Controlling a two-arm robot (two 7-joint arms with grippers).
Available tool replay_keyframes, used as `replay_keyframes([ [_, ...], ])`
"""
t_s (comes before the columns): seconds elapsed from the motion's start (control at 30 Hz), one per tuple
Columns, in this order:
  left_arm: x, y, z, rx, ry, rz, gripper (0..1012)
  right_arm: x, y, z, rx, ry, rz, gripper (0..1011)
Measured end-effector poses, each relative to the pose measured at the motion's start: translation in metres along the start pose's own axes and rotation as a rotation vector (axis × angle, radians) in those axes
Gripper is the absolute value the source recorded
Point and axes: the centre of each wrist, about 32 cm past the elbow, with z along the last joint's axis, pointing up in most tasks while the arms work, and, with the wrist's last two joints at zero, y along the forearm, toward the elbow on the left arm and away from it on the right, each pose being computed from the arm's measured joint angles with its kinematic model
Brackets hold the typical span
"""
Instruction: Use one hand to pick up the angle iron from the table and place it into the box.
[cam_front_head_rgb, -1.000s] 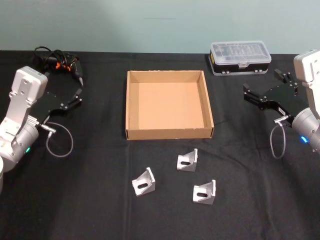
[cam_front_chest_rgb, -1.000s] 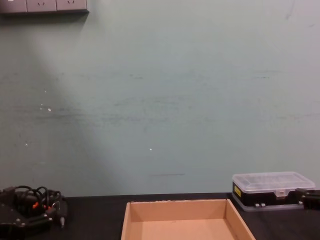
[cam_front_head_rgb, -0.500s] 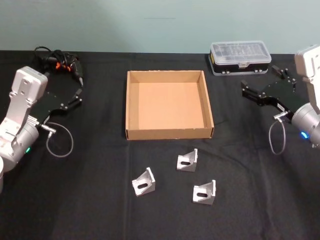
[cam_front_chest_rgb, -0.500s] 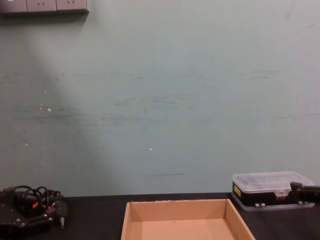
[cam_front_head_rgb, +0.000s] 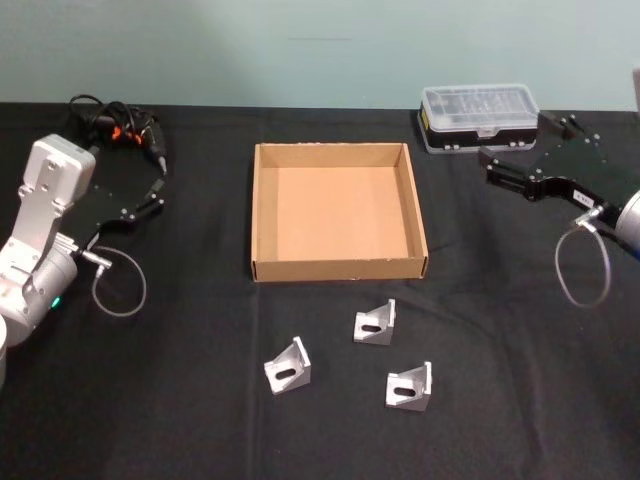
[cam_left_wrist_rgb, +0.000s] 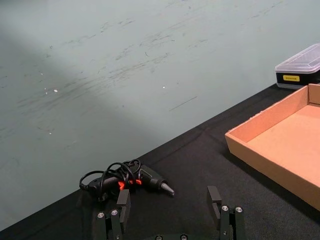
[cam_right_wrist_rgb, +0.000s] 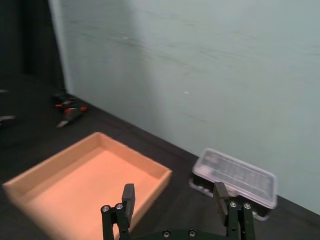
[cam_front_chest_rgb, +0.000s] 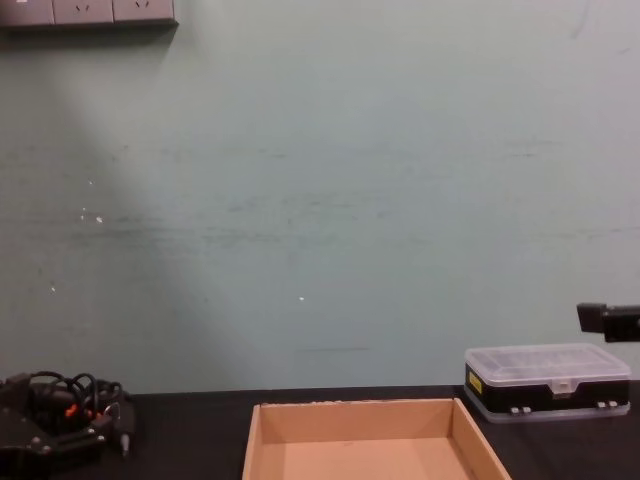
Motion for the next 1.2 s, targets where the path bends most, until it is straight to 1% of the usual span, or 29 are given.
replay_keyframes([
  [0.03, 0.0000, 0.0000, 0.0000, 0.000, 0.000, 0.000, 1000, 0.001, -0.005, 0.007, -0.004, 0.000, 0.029, 1000],
  [0.1, 0.0000, 0.0000, 0.0000, 0.000, 0.000, 0.000, 1000, 0.002, -0.010, 0.014, -0.009, -0.002, 0.061, 1000],
  [0.13, 0.0000, 0.0000, 0.0000, 0.000, 0.000, 0.000, 1000, 0.003, -0.014, 0.021, -0.012, 0.001, 0.091, 1000],
  [0.2, 0.0000, 0.0000, 0.0000, 0.000, 0.000, 0.000, 1000, 0.004, -0.018, 0.026, -0.019, -0.001, 0.118, 1000],
  [0.23, 0.0000, 0.0000, 0.0000, 0.000, 0.000, 0.000, 1000, 0.004, -0.022, 0.032, -0.028, -0.005, 0.153, 1000],
  [0.33, 0.0000, 0.0000, 0.0000, 0.000, 0.000, 0.000, 1000, 0.003, -0.027, 0.040, -0.047, -0.011, 0.207, 1000],
  [0.37, 0.0000, 0.0000, 0.0000, 0.000, 0.000, 0.000, 1000, 0.001, -0.030, 0.043, -0.063, -0.010, 0.241, 1000],
  [0.43, 0.0000, 0.0000, 0.0000, 0.000, 0.000, 0.000, 1000, -0.001, -0.031, 0.045, -0.080, -0.006, 0.277, 1000],
  [0.53, 0.0000, 0.0000, 0.0000, 0.000, 0.000, 0.000, 1000, -0.007, -0.033, 0.046, -0.123, 0.000, 0.345, 1000],
  [0.57, 0.0000, 0.0000, 0.0000, 0.000, 0.000, 0.000, 1000, -0.010, -0.033, 0.044, -0.145, 0.004, 0.378, 1000],
  [0.63, 0.0000, 0.0000, 0.0000, 0.000, 0.000, 0.000, 1000, -0.013, -0.033, 0.043, -0.166, 0.011, 0.408, 1000],
  [0.67, 0.0000, 0.0000, 0.0000, 0.000, 0.000, 0.000, 1000, -0.016, -0.032, 0.040, -0.189, 0.017, 0.439, 1000],
  [0.73, 0.0000, 0.0000, 0.0000, 0.000, 0.000, 0.000, 1000, -0.019, -0.032, 0.037, -0.218, 0.023, 0.477, 1000],
  [1.03, 0.0000, 0.0000, 0.0000, 0.000, 0.000, 0.000, 1000, -0.028, -0.029, 0.033, -0.313, 0.024, 0.603, 1000],
  [1.1, 0.0000, 0.0000, 0.0000, 0.000, 0.000, 0.000, 1000, -0.029, -0.029, 0.032, -0.337, 0.019, 0.633, 1000],
  [1.13, 0.0000, 0.0000, 0.0000, 0.000, 0.000, 0.000, 1000, -0.029, -0.029, 0.032, -0.337, 0.019, 0.633, 1000],
  [1.2, 0.0000, 0.0000, 0.0000, 0.000, 0.000, 0.000, 1000, -0.030, -0.029, 0.032, -0.366, 0.011, 0.662, 1000],
])
